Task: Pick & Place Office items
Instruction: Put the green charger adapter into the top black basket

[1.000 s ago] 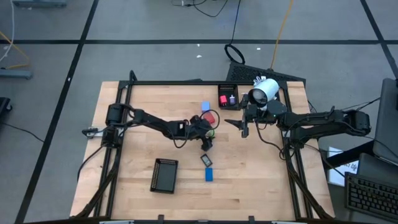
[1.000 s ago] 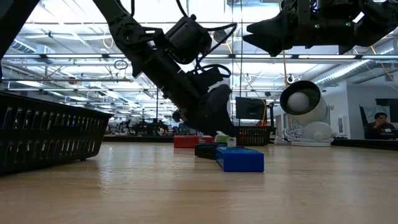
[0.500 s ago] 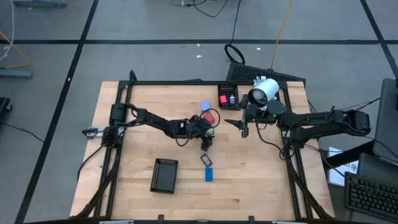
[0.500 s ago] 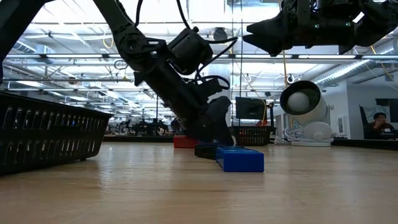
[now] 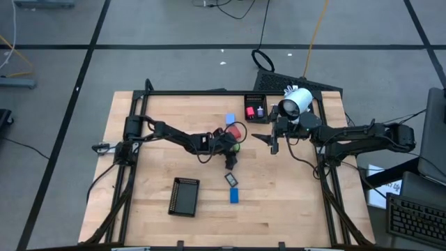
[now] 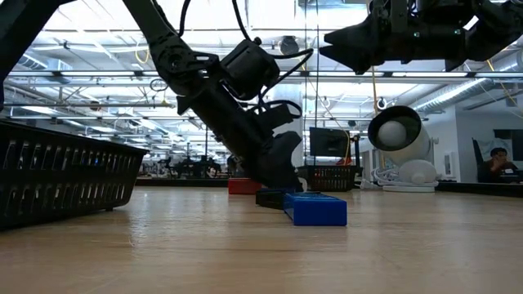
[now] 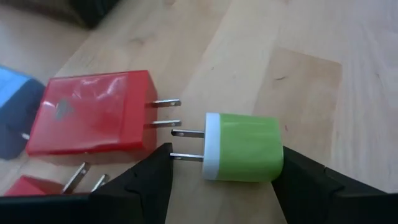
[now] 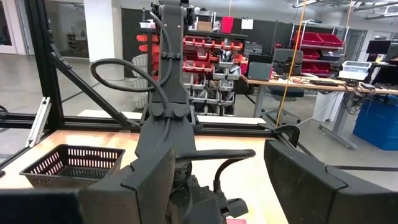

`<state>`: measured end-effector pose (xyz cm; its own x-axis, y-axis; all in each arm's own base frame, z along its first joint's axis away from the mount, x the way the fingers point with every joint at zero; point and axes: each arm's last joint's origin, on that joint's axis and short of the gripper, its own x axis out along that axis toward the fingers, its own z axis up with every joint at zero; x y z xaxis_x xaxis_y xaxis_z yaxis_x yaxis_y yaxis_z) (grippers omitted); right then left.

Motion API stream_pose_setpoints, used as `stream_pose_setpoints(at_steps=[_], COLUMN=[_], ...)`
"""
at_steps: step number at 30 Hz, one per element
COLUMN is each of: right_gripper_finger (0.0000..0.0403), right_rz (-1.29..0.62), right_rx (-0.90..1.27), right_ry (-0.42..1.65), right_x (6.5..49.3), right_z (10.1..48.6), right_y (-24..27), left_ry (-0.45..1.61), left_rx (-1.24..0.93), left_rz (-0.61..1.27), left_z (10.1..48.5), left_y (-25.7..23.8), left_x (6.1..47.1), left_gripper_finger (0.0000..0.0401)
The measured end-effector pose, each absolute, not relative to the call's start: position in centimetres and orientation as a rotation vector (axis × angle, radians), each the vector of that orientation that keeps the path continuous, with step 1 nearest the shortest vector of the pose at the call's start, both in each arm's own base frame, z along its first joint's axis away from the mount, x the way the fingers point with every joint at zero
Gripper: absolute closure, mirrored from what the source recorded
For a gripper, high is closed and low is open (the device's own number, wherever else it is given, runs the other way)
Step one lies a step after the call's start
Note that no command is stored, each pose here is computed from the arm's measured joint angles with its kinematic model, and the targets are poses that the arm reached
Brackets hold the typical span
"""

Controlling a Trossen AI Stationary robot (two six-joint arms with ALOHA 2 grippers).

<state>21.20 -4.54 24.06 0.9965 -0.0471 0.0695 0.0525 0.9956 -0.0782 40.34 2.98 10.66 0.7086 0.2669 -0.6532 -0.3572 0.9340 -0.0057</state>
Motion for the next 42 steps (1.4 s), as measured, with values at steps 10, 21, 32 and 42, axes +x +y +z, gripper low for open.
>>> stream_pose_setpoints(at_steps=[10,21,32,42], right_gripper_finger=[0.0165,0.0165,0.0165,0.0165], right_rz=[-0.049,0.063,-0.102,-0.025], right_rx=[-0.077,-0.372,-0.895,-0.914], right_ry=[-0.054,0.131,0.144,-0.039], right_x=[21.2,22.2,24.7,25.7], right_z=[23.9,21.4,19.4,19.0], right_y=[-4.5,-2.7,2.0,3.5], left_ry=[0.635,0.547,0.468,0.418], left_rx=[-0.092,-0.104,-0.262,-0.340], left_rz=[0.262,0.153,0.046,-0.011], left_z=[17.4,23.8,24.5,25.1], left_y=[2.1,-1.0,-1.5,-1.6], left_x=[38.9,36.3,36.7,36.9], left_gripper_finger=[0.0163,0.0170,0.0168,0.0165])
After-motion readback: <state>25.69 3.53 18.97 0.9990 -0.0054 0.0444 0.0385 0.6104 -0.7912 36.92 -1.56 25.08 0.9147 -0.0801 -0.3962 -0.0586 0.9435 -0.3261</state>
